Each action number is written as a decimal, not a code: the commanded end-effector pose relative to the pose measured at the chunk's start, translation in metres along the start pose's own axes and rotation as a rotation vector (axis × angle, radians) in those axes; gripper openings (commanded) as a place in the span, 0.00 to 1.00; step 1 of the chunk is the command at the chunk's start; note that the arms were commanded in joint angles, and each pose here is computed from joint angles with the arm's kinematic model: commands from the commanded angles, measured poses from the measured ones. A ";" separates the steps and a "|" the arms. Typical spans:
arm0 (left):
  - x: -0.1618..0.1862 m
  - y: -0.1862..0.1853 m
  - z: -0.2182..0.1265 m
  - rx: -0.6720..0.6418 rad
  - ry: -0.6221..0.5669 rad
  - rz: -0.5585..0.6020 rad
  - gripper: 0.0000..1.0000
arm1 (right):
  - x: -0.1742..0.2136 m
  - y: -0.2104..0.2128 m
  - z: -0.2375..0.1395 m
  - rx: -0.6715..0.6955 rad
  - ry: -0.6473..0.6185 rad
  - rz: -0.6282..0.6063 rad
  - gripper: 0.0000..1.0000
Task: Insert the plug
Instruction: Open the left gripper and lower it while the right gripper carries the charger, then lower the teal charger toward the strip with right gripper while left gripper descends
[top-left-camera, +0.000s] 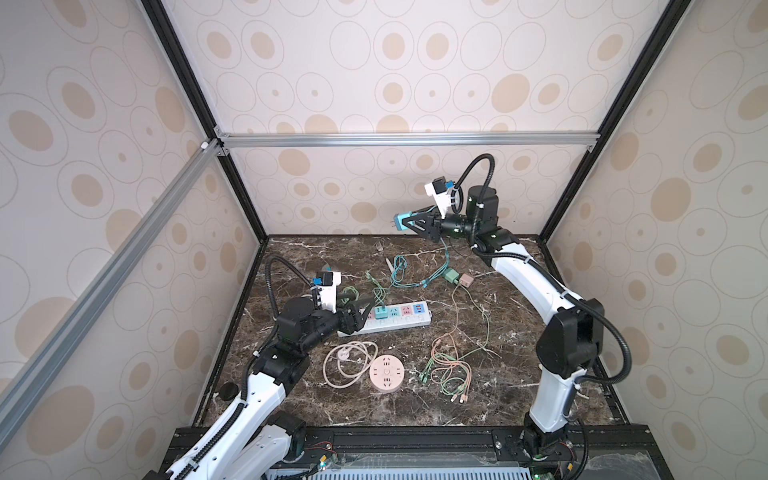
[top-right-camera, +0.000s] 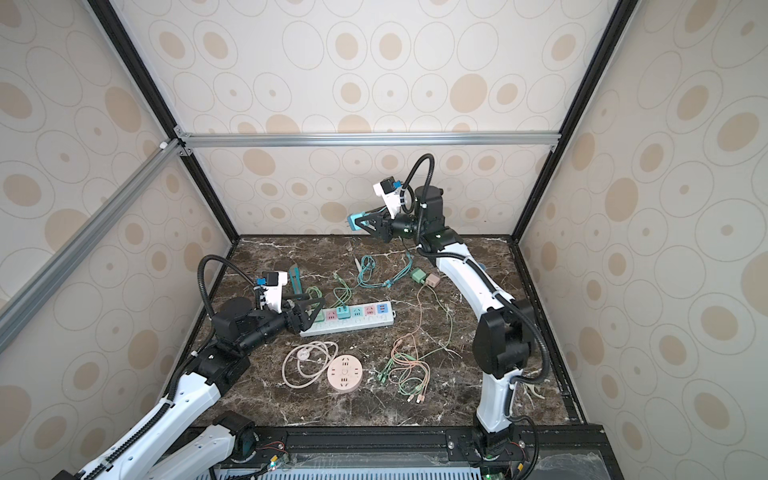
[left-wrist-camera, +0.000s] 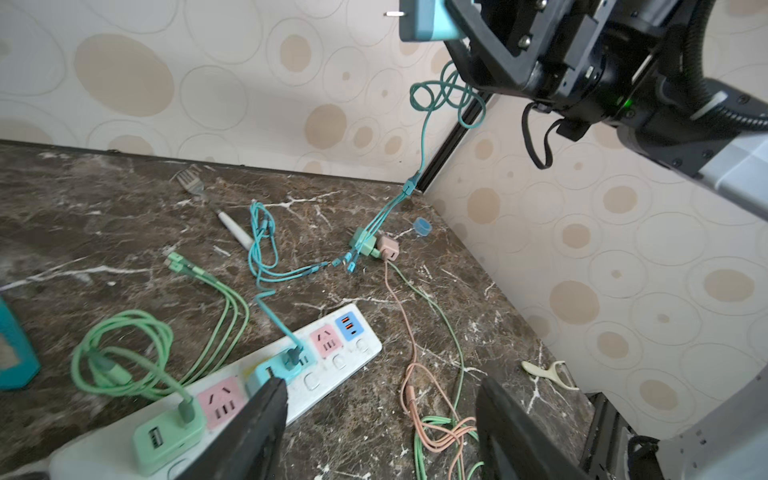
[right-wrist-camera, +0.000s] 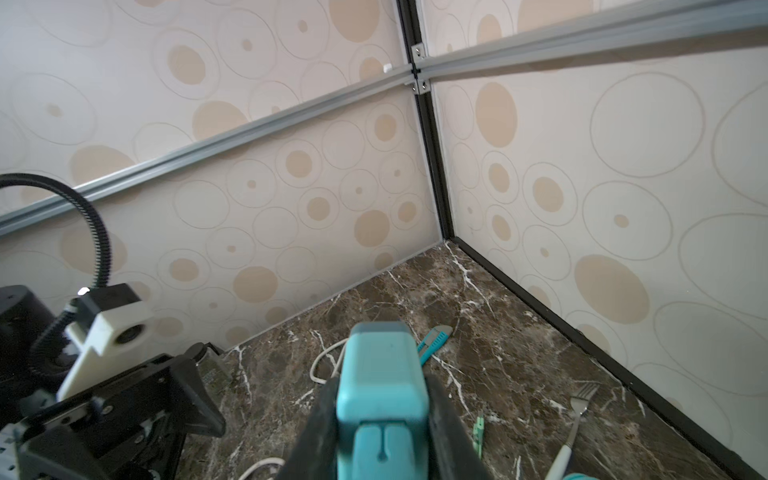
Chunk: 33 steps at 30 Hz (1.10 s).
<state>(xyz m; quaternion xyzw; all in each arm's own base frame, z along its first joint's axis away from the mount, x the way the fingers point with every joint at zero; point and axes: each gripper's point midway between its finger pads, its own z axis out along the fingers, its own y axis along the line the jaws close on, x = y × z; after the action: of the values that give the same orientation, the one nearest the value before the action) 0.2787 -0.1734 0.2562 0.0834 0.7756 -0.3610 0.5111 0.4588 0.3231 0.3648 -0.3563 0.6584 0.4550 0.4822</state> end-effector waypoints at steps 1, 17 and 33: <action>0.006 0.018 -0.006 -0.104 0.013 0.007 0.73 | 0.031 -0.021 0.010 0.036 0.106 0.011 0.03; 0.058 0.085 -0.015 -0.376 0.100 -0.155 0.73 | 0.164 -0.024 -0.013 0.101 0.477 -0.030 0.04; 0.090 0.123 -0.019 -0.512 0.107 -0.281 0.68 | 0.217 -0.008 -0.007 0.014 0.747 -0.304 0.03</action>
<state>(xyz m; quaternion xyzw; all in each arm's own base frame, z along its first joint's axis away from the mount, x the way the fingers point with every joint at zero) 0.2796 -0.0988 0.1260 -0.1143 0.8774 -0.2171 0.4123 0.4121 0.3074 0.1673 -0.5440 0.7473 0.2414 0.2957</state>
